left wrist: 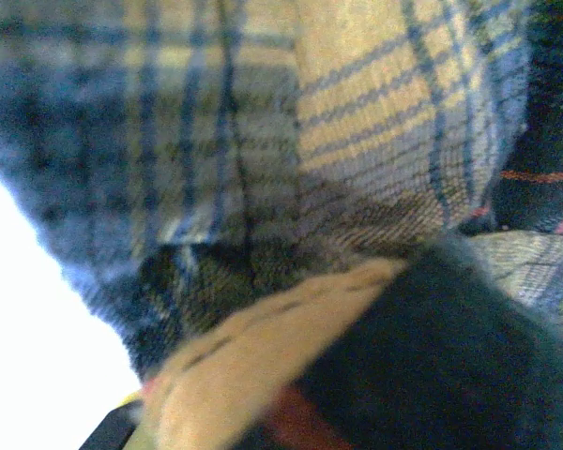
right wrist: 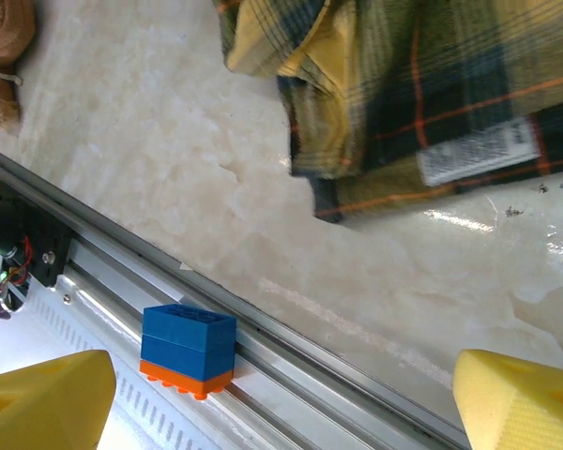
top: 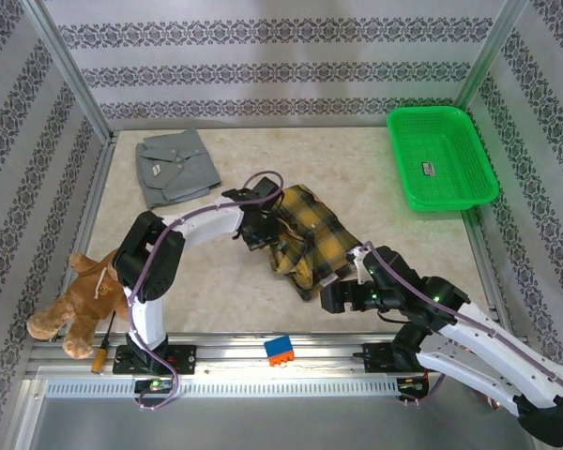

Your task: Fold and stack the long sleeve shirts

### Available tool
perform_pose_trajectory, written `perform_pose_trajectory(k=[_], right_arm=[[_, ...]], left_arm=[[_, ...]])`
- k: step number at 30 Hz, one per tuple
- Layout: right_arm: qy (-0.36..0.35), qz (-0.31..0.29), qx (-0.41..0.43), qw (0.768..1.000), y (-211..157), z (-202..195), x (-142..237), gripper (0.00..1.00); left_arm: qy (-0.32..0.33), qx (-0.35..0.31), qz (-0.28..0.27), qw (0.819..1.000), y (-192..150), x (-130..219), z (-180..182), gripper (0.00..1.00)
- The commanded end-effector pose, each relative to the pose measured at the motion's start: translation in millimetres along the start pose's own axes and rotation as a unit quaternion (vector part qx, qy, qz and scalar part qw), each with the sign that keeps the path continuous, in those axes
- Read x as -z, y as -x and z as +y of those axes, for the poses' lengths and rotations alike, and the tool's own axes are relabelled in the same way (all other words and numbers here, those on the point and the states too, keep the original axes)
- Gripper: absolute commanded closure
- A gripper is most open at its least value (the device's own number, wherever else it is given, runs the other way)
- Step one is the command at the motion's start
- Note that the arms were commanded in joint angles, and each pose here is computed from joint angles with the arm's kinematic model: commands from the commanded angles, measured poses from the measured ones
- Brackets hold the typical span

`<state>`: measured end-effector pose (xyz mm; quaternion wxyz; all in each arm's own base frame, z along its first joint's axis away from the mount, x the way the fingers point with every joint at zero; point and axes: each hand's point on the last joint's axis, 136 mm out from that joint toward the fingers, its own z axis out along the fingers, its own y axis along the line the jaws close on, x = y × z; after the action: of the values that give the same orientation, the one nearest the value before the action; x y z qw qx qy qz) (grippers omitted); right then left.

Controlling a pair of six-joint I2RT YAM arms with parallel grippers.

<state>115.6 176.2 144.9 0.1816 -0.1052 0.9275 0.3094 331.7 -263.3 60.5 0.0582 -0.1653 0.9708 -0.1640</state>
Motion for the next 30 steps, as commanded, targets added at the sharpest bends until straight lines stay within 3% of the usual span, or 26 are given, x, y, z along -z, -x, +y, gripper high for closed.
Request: perform_pose_trajectory(k=[1, 10, 17, 24, 30], right_arm=[[-0.014, -0.01, -0.002, 1.0, 3.7, -4.5, 2.1, 0.03], [-0.028, 0.004, 0.02, 0.999, 23.7, 6.5, -2.3, 0.02], [-0.039, 0.022, 0.03, 0.999, 39.6, 14.7, -11.0, 0.02], [-0.046, 0.034, 0.035, 0.998, 51.2, 18.9, -18.5, 0.02], [-0.049, 0.044, 0.033, 0.997, 58.4, 21.1, -25.5, 0.02]], left_arm=[[0.044, -0.086, -0.042, 0.994, 21.4, 51.9, 12.6, 1.0], [0.029, -0.215, -0.085, 0.972, 65.9, 121.8, -10.9, 1.0], [0.053, -0.279, -0.097, 0.954, 98.8, 161.5, -3.8, 1.0], [0.048, -0.274, -0.136, 0.951, 146.6, 195.9, 10.7, 1.0], [0.003, -0.243, -0.179, 0.953, 189.9, 228.2, 13.2, 1.0]])
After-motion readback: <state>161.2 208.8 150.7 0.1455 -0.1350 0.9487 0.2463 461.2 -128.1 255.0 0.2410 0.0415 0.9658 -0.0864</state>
